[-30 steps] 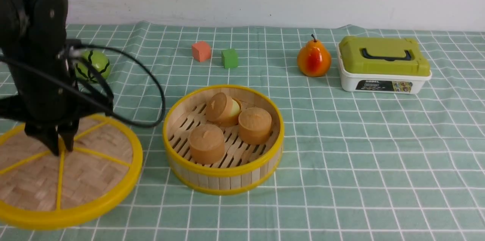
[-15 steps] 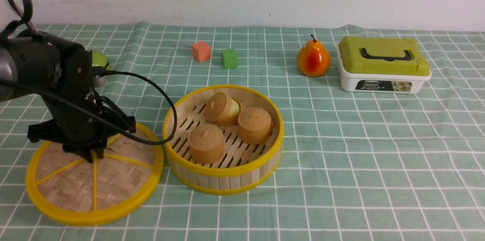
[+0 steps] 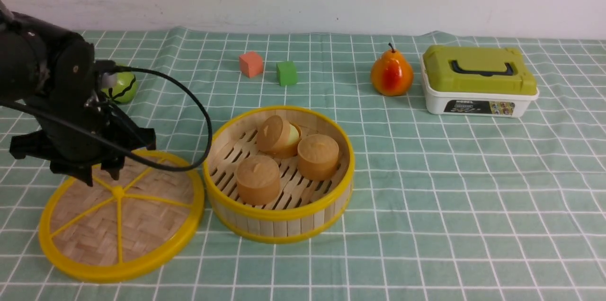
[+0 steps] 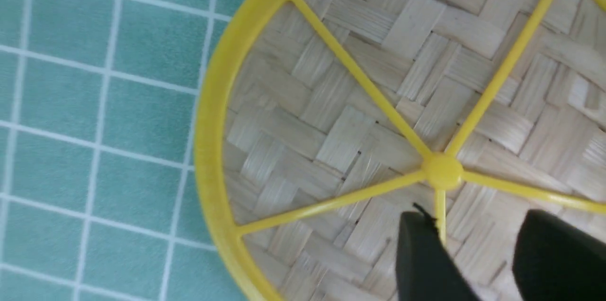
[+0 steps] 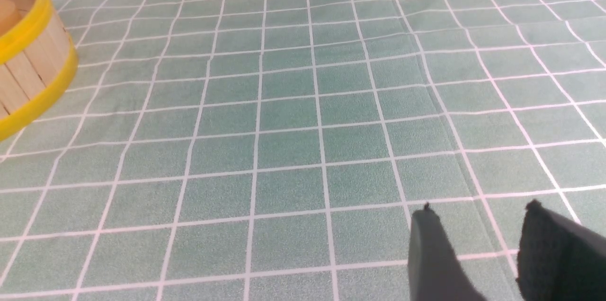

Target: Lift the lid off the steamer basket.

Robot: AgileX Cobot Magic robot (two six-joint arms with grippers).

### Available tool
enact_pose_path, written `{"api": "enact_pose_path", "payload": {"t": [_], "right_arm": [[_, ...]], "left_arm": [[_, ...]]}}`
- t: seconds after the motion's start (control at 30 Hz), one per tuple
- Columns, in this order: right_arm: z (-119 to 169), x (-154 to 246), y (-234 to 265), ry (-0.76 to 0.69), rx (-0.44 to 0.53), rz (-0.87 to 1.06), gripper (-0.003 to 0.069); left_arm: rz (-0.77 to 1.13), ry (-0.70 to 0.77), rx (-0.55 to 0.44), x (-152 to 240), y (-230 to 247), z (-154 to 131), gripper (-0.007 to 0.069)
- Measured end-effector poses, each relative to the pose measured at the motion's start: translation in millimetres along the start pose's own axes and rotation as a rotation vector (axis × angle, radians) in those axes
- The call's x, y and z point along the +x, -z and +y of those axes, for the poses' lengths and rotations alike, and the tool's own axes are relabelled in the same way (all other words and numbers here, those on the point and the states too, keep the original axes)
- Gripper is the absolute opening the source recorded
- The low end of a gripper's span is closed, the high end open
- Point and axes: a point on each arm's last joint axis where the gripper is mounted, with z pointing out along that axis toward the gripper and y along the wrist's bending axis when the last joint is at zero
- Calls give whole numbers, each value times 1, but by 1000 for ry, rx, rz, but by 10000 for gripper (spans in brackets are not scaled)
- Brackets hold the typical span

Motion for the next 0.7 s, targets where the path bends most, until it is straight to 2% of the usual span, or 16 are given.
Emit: {"api": "enact_pose_path", "payload": {"t": [0.1, 0.17, 0.33, 0.4, 0.43, 0.5, 0.6, 0.67, 0.7], "right_arm": [[0, 0, 0, 0, 0, 0, 241], [0, 0, 0, 0, 0, 0, 241], [0, 0, 0, 0, 0, 0, 241], [0, 0, 0, 0, 0, 0, 241], [0, 0, 0, 0, 0, 0, 241], [0, 0, 0, 0, 0, 0, 241], [0, 0, 0, 0, 0, 0, 241], [0, 0, 0, 0, 0, 0, 241], [0, 0, 0, 0, 0, 0, 241]], "left_arm": [[-37, 7, -1, 5, 42, 12, 62], [-58, 21, -2, 12, 67, 21, -11], [-138, 68, 40, 54, 128, 48, -13], [-196, 96, 105, 86, 147, 59, -13], [-207, 101, 114, 88, 151, 60, -13], [-285, 112, 230, 132, 159, 70, -13], [-388, 98, 348, 179, 158, 78, -13], [-405, 87, 376, 195, 150, 80, -13], [-441, 57, 400, 216, 143, 84, -13]]}}
